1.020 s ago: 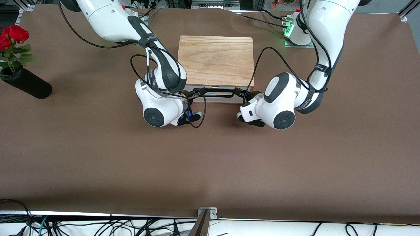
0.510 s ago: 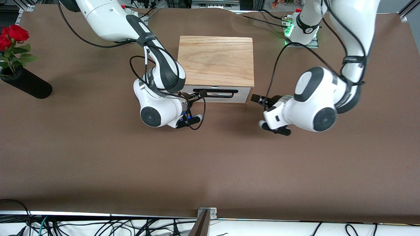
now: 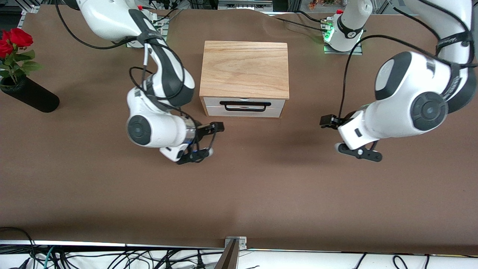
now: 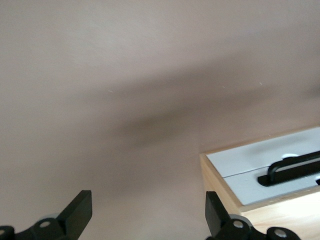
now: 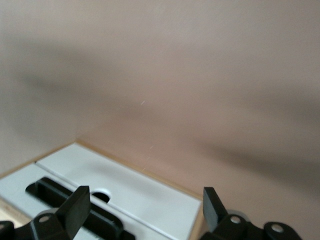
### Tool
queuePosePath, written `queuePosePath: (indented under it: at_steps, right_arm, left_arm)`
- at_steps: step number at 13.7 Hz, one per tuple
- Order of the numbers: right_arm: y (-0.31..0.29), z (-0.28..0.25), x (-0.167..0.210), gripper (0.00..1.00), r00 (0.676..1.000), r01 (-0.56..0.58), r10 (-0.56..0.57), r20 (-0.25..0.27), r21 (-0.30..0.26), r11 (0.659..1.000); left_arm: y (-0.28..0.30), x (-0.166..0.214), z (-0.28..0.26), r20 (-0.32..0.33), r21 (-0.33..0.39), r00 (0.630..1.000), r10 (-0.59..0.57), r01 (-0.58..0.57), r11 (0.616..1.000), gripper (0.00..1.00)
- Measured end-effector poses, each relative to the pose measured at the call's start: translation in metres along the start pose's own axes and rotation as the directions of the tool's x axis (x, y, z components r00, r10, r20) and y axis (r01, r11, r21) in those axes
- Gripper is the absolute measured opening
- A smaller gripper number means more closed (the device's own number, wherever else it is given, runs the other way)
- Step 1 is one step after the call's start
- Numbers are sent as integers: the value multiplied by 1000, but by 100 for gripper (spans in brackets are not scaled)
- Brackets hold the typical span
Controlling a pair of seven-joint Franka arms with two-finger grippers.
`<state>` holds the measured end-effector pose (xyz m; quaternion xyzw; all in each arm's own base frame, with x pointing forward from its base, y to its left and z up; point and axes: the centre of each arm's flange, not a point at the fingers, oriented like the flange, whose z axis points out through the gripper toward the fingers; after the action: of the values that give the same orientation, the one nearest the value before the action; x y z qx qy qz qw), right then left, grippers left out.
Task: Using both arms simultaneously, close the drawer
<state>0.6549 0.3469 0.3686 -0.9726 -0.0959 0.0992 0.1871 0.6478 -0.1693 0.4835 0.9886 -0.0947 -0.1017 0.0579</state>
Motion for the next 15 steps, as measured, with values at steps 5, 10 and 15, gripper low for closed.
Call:
queuePosePath:
  at_steps: [5, 10, 15]
  right_arm:
    - [86, -80, 13, 100, 993, 15, -31, -117, -132, 991]
    - [157, -148, 6, 100, 978, -76, 29, -206, -223, 972]
    - [244, -245, -62, 100, 959, -206, 126, -255, -316, 926]
  left_arm:
    - [-26, -33, -73, -129, 113, 991, -36, 51, 992, 100]
    - [-54, -75, -100, -247, 132, 966, -82, 117, 984, 100]
    - [-83, -135, -72, -270, 131, 955, -126, 166, 977, 100]
